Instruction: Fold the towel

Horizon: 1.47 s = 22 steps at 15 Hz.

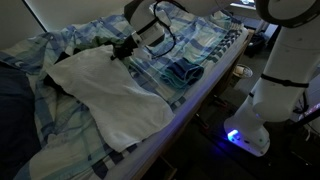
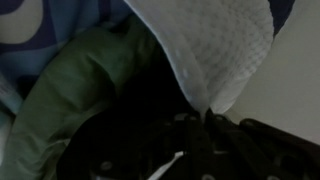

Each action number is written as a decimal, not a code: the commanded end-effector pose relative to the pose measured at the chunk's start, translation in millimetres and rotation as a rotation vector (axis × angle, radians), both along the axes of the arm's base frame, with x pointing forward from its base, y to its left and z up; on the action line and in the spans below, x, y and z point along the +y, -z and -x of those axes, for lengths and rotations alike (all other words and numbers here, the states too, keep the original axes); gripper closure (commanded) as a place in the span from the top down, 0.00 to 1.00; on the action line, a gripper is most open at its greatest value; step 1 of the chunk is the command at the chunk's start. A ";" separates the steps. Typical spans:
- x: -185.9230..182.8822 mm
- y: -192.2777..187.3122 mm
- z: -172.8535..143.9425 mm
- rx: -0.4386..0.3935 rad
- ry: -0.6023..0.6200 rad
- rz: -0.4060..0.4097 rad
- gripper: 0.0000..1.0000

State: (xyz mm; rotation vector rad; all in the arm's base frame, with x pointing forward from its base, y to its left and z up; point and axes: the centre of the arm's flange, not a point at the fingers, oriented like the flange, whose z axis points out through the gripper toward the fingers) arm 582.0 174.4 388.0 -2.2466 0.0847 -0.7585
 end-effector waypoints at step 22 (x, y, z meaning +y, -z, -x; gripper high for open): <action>-14.5 -52.3 65.2 -0.004 -0.079 0.035 0.01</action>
